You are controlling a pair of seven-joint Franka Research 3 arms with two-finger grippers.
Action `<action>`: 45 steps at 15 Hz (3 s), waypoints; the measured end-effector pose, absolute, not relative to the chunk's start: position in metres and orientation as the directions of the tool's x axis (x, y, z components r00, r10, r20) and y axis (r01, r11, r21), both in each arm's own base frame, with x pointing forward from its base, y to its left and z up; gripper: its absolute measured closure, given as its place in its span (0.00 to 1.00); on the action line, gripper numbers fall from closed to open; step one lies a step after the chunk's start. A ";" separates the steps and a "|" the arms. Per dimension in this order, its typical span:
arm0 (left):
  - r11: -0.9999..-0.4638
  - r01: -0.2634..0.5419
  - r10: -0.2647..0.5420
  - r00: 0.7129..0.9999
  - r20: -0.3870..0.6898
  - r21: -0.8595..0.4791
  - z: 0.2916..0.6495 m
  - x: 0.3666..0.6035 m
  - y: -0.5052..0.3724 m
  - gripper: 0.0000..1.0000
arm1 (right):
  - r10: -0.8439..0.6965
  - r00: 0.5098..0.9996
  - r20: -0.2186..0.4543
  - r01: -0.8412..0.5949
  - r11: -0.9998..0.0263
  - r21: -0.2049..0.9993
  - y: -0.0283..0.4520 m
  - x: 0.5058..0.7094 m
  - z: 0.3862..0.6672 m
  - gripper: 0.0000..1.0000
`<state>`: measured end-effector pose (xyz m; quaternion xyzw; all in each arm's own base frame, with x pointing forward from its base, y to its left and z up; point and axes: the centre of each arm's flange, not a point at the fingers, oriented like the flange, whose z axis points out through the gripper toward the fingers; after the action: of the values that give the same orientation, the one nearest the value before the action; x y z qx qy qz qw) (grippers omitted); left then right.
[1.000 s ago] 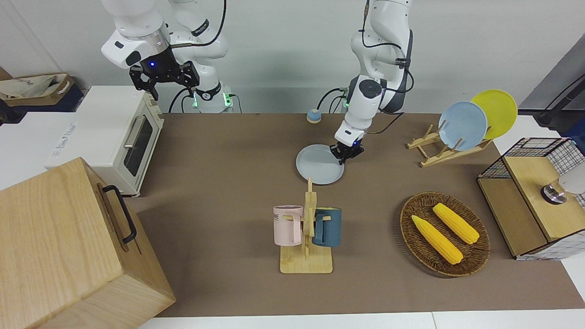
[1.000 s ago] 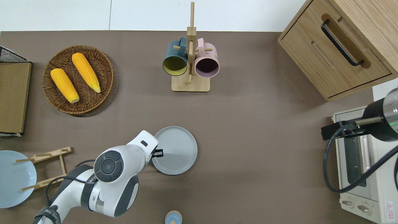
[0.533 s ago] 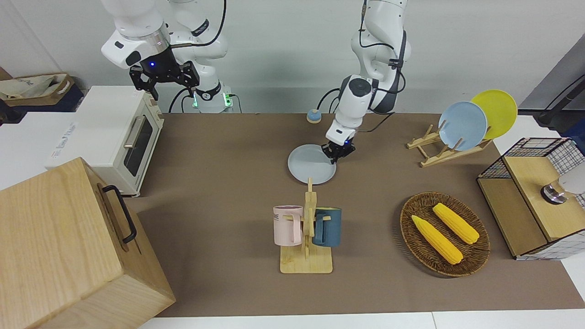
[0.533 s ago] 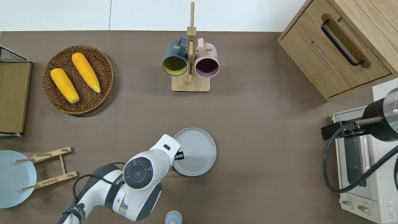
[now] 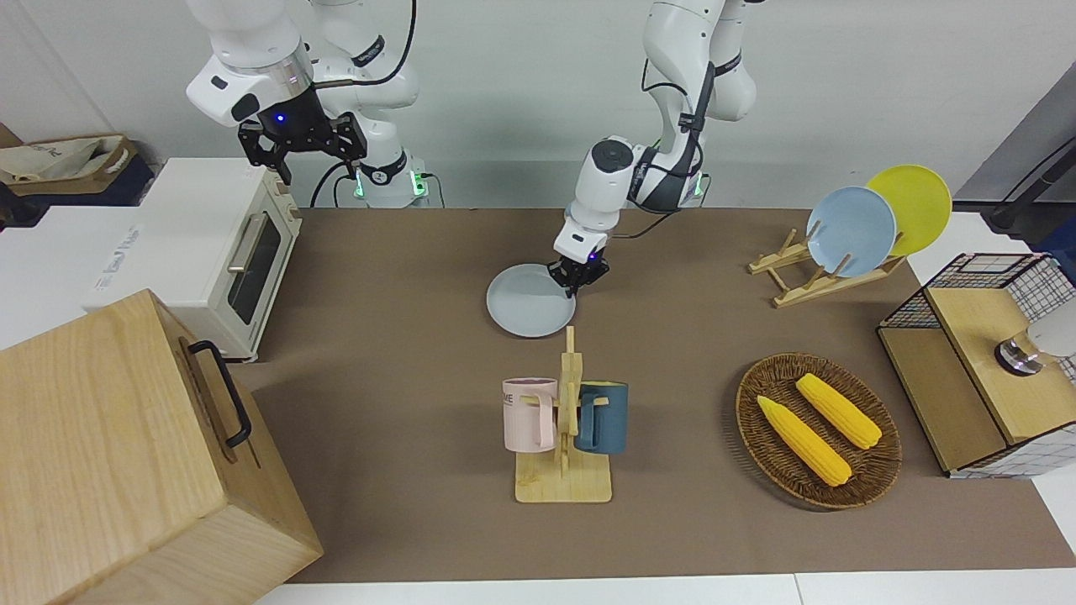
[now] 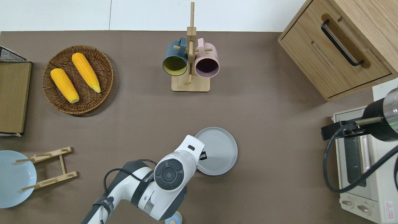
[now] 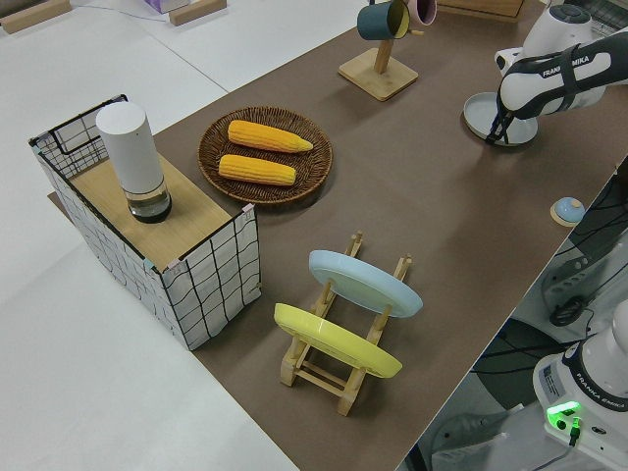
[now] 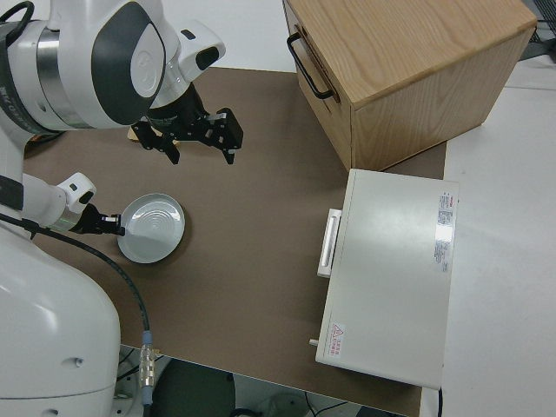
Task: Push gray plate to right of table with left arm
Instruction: 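Push the gray plate with the left gripper across the table toward the toaster, then continue pushing the gray plate with the left gripper, then stop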
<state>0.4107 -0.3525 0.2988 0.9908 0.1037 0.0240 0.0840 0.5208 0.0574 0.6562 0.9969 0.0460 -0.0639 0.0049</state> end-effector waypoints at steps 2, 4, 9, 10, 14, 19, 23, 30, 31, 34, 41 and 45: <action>-0.961 0.211 0.219 0.975 0.025 0.180 0.299 0.408 -0.369 0.99 | 0.091 0.988 -0.128 0.092 -0.996 0.004 0.057 0.521 0.656 0.01; -0.957 0.221 0.229 0.973 0.021 0.186 0.299 0.404 -0.384 0.99 | 0.091 0.988 -0.128 0.092 -0.996 0.004 0.057 0.521 0.656 0.01; -0.945 0.253 0.260 0.966 0.004 0.208 0.298 0.393 -0.428 0.99 | 0.091 0.988 -0.128 0.092 -0.996 0.004 0.057 0.521 0.656 0.01; -0.942 0.259 0.265 0.964 0.001 0.212 0.298 0.391 -0.435 0.99 | 0.091 0.988 -0.128 0.092 -0.996 0.004 0.057 0.521 0.656 0.01; -0.934 0.276 0.281 0.960 -0.009 0.229 0.298 0.385 -0.465 0.99 | 0.091 0.988 -0.128 0.092 -0.996 0.004 0.057 0.521 0.656 0.01; -0.922 0.296 0.300 0.954 -0.023 0.250 0.297 0.381 -0.498 0.99 | 0.091 0.988 -0.128 0.092 -0.996 0.004 0.057 0.521 0.656 0.01; -0.916 0.309 0.315 0.949 -0.018 0.257 0.297 0.380 -0.517 0.99 | 0.091 0.988 -0.128 0.092 -0.996 0.004 0.057 0.521 0.656 0.01; -0.909 0.314 0.321 0.947 -0.023 0.272 0.296 0.371 -0.544 0.99 | 0.091 0.988 -0.128 0.092 -0.996 0.004 0.057 0.521 0.656 0.01; -0.910 0.314 0.321 0.947 -0.023 0.272 0.296 0.371 -0.544 0.99 | 0.091 0.988 -0.128 0.092 -0.996 0.004 0.057 0.521 0.656 0.01; -0.911 0.316 0.321 0.947 -0.026 0.265 0.293 0.371 -0.544 0.85 | 0.091 0.988 -0.128 0.092 -0.996 0.004 0.057 0.521 0.656 0.01; -0.924 0.316 0.315 0.948 -0.040 0.216 0.297 0.375 -0.546 0.01 | 0.091 0.988 -0.128 0.092 -0.996 0.004 0.057 0.521 0.656 0.01; -0.924 0.316 0.317 0.948 -0.032 0.216 0.299 0.379 -0.544 0.00 | 0.091 0.988 -0.128 0.092 -0.996 0.004 0.057 0.521 0.656 0.01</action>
<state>0.3787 -0.5443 0.2989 0.9808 0.1612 0.0018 0.1099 0.5208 0.0574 0.6562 0.9969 0.0460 -0.0639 0.0049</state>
